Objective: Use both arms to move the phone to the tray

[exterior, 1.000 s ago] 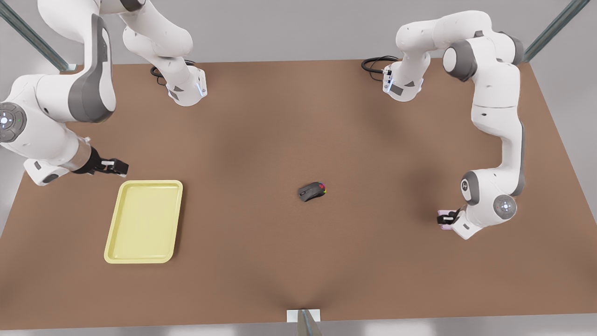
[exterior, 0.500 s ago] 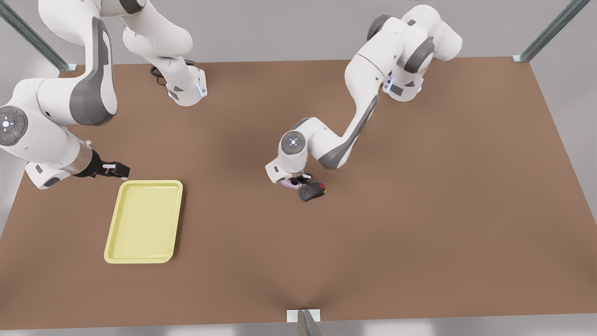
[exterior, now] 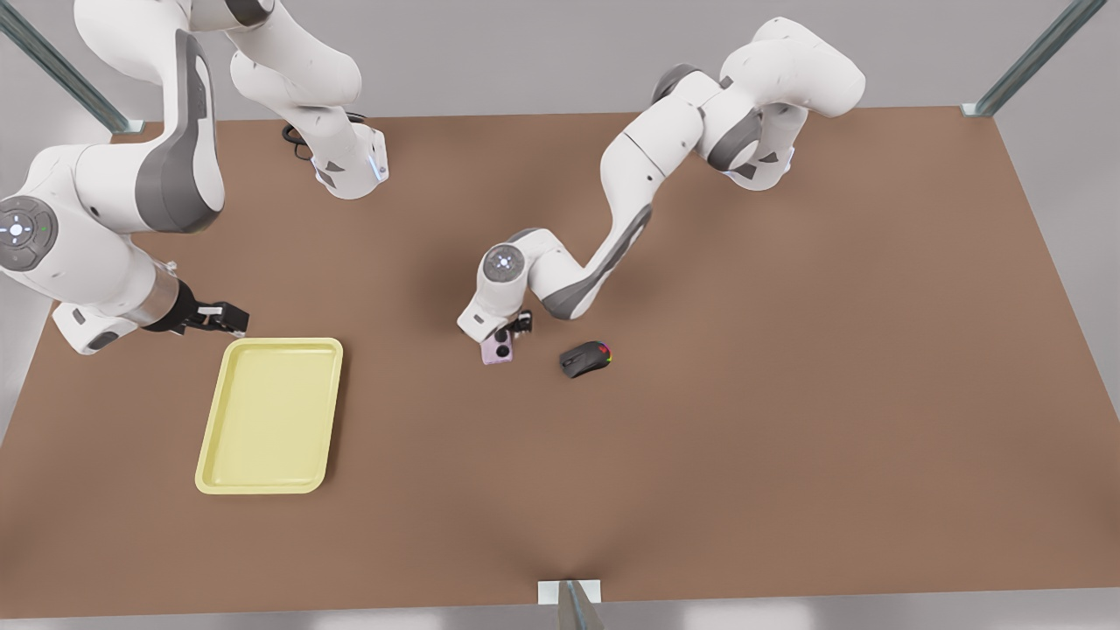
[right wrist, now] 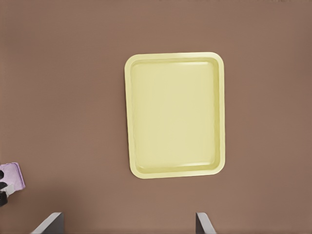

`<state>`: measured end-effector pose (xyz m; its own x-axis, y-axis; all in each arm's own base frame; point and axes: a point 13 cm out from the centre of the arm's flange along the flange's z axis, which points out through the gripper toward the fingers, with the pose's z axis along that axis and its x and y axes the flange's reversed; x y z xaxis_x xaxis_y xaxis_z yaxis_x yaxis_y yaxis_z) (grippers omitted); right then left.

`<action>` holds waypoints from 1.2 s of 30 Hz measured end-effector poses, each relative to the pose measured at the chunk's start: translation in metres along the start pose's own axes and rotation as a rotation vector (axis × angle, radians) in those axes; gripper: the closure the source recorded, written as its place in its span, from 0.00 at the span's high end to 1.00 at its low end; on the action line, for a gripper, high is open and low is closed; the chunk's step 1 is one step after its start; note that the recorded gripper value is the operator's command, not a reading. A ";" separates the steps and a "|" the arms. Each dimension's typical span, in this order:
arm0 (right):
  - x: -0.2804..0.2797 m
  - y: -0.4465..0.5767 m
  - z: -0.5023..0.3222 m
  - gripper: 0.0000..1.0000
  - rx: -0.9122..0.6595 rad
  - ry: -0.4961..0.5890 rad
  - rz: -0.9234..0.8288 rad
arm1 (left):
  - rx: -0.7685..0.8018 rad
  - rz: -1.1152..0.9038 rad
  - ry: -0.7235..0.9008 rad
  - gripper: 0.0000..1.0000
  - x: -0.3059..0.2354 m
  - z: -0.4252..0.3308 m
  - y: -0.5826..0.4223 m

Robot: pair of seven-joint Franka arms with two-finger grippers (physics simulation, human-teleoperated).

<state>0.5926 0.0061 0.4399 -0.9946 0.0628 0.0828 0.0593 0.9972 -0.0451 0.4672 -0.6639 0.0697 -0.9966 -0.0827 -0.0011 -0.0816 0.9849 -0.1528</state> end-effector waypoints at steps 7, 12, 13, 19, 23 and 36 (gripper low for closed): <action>0.013 0.164 0.014 1.00 -0.057 0.024 -0.282 | -0.007 -0.394 -0.127 1.00 -0.240 -0.358 0.245; 0.033 0.218 0.045 1.00 -0.051 0.080 -0.356 | -0.210 -0.483 0.024 1.00 -0.168 -0.410 0.489; 0.039 0.222 0.057 1.00 -0.044 0.099 -0.352 | -0.220 -0.451 0.041 1.00 -0.164 -0.414 0.491; 0.062 0.316 0.180 1.00 -0.049 0.159 -0.390 | -0.218 -0.320 0.185 1.00 -0.137 -0.437 0.506; 0.026 0.388 0.218 1.00 -0.100 0.085 -0.366 | -0.209 -0.234 0.252 1.00 -0.122 -0.438 0.508; 0.068 0.407 0.305 1.00 -0.056 0.092 -0.210 | -0.174 -0.041 0.336 1.00 -0.109 -0.432 0.505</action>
<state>0.5228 0.4039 0.1237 -0.9737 -0.1458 0.1749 -0.1414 0.9893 0.0374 0.5288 -0.0918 0.4194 -0.9390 -0.0965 0.3300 -0.0938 0.9953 0.0243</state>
